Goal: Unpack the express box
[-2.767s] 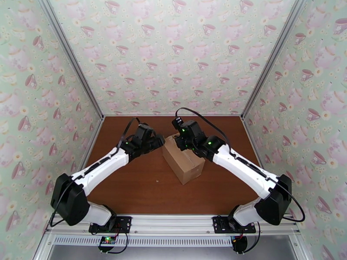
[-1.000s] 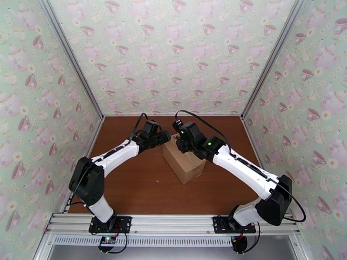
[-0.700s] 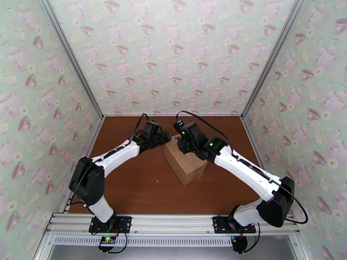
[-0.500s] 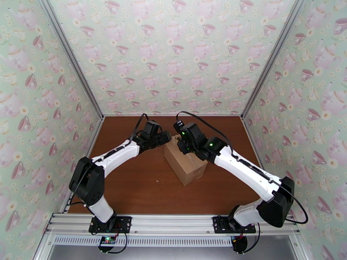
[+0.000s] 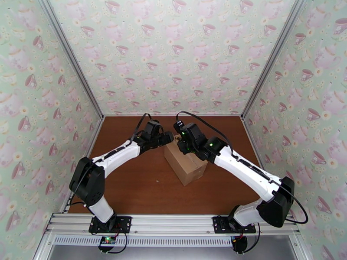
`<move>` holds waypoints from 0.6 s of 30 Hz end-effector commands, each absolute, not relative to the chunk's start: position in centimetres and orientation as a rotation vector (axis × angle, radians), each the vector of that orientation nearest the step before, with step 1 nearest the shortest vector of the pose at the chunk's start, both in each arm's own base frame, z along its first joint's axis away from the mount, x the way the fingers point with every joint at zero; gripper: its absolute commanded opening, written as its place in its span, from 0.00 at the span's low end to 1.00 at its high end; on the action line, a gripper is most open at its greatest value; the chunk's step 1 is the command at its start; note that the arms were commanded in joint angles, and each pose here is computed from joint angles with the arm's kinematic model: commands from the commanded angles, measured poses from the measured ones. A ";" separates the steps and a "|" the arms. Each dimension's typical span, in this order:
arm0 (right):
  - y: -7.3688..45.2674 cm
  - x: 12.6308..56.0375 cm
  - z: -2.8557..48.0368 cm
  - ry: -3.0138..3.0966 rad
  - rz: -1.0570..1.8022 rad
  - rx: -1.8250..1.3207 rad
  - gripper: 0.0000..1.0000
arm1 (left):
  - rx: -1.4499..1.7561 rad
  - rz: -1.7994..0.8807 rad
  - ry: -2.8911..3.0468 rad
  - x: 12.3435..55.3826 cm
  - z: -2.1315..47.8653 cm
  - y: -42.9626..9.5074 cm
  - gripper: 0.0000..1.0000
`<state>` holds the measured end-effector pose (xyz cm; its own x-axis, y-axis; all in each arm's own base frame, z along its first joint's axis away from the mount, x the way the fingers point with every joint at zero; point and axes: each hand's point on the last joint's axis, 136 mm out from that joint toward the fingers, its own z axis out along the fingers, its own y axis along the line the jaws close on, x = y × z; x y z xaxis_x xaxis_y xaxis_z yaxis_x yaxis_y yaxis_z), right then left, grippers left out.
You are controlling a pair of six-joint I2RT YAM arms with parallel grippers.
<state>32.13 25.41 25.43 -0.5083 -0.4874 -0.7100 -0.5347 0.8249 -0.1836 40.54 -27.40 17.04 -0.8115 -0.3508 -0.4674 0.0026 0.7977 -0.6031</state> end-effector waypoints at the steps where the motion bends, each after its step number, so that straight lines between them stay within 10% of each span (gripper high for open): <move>1: 24.5 31.2 24.4 2.248 0.037 -0.769 0.00 | -0.232 -0.872 2.418 40.3 17.0 -28.6 0.78; 18: 24.2 30.6 24.8 2.239 0.017 -0.776 0.00 | -0.418 -0.813 2.527 39.4 12.1 -27.3 0.76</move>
